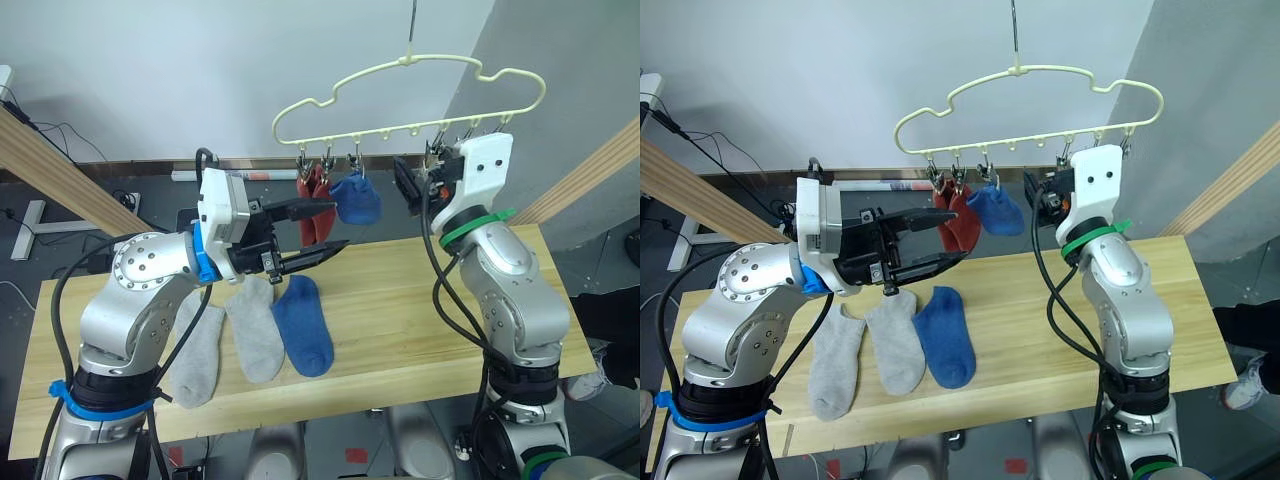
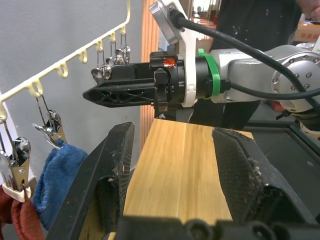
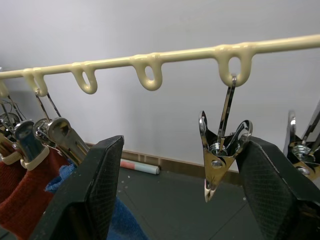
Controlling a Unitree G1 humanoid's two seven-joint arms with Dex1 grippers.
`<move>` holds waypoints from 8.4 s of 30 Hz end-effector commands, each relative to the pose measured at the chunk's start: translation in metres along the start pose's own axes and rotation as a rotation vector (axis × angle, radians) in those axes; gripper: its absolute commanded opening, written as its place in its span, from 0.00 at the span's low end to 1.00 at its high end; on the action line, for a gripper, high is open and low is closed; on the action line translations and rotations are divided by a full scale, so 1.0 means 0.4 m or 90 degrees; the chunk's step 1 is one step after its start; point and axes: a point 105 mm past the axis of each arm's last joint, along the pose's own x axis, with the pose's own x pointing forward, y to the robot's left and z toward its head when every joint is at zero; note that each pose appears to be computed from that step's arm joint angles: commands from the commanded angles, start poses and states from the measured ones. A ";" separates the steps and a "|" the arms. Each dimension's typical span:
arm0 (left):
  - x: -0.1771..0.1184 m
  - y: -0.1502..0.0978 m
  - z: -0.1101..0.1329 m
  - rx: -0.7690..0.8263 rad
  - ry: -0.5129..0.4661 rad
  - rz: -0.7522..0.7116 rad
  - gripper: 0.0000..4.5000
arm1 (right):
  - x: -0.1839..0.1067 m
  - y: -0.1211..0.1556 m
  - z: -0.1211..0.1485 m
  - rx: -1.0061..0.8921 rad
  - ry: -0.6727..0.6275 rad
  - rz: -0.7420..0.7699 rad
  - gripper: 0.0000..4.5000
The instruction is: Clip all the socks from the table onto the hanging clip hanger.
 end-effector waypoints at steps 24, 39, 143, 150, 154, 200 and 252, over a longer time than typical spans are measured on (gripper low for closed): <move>0.008 -0.027 -0.001 -0.004 -0.004 0.001 0.60 | 0.000 -0.008 0.052 0.019 -0.058 -0.010 0.79; 0.015 -0.032 -0.002 -0.005 -0.007 -0.003 0.60 | -0.004 0.013 0.060 0.042 -0.066 0.000 0.79; 0.320 -0.002 -0.038 -0.002 -0.160 0.182 0.60 | -0.141 -0.141 0.043 -0.133 0.033 -0.072 0.99; 0.204 -0.002 -0.041 0.020 -0.128 0.146 0.60 | -0.146 -0.076 0.028 -0.122 0.044 0.010 0.99; 0.146 0.002 -0.033 0.033 -0.110 0.117 0.60 | -0.137 -0.039 0.034 -0.104 0.034 0.051 0.99; 0.074 0.027 0.004 0.056 -0.067 0.095 0.60 | 0.003 0.015 0.058 -0.004 -0.034 0.026 0.57; -0.012 -0.059 -0.394 -0.205 0.324 0.443 1.00 | 0.023 0.002 0.067 0.004 -0.058 0.033 0.00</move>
